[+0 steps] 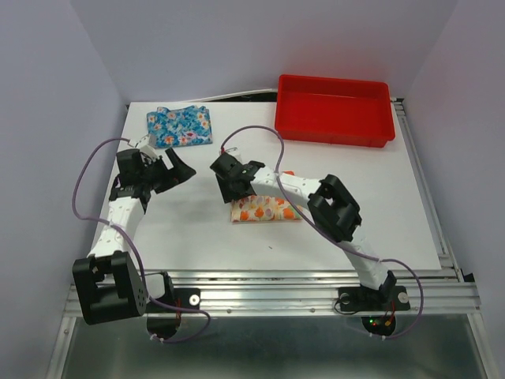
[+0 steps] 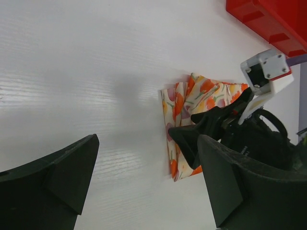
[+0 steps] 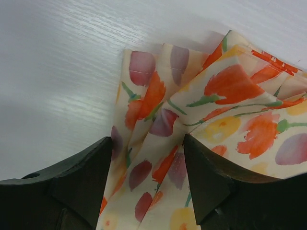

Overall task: Fold and stack the skirts
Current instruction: Neatly place the folded skirt to the corner

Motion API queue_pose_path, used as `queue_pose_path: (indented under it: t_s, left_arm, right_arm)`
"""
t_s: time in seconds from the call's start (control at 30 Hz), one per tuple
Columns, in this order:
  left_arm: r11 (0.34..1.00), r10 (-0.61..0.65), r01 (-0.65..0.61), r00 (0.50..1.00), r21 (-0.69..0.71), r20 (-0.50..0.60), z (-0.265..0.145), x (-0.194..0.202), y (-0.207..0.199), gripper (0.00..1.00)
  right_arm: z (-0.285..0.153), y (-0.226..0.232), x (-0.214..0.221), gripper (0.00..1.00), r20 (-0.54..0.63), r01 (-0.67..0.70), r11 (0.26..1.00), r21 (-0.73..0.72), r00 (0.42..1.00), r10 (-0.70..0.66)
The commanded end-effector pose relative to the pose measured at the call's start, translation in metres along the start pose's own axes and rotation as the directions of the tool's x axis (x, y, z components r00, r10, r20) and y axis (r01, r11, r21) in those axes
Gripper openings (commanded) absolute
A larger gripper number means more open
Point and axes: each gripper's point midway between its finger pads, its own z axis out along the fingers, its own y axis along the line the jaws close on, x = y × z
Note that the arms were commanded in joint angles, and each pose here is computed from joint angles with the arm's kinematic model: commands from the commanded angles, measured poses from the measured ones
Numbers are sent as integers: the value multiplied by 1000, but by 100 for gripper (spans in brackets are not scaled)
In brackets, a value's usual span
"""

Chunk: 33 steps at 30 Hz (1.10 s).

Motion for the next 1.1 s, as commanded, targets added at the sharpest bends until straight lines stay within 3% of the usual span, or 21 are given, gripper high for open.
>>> queue_pose_path:
  t_s: [0.0, 0.3, 0.6, 0.83, 0.93, 1.07]
  left_arm:
    - [999, 31, -32, 998, 28, 59, -7, -9, -9, 96]
    - [1000, 24, -24, 998, 3, 55, -4, -2, 0, 96]
    - [1000, -1, 1, 1000, 15, 31, -2, 6, 1, 95]
    - [1000, 1, -2, 999, 23, 42, -1, 5, 0, 95]
    - [1000, -10, 9, 999, 12, 38, 0, 7, 3, 95]
    - [999, -51, 51, 999, -2, 10, 3, 19, 9, 95]
  right_arm:
    - [-8, -10, -26, 68, 102, -14, 994, 108, 995, 3]
    - [20, -3, 5, 68, 21, 32, 993, 113, 999, -34]
    - [-17, 3, -42, 69, 136, -6, 997, 74, 991, -5]
    - [-3, 9, -30, 68, 108, 14, 997, 78, 994, -22]
    - [19, 12, -13, 61, 63, 30, 996, 88, 997, -35]
    - [33, 12, 3, 40, 21, 37, 995, 90, 999, -39]
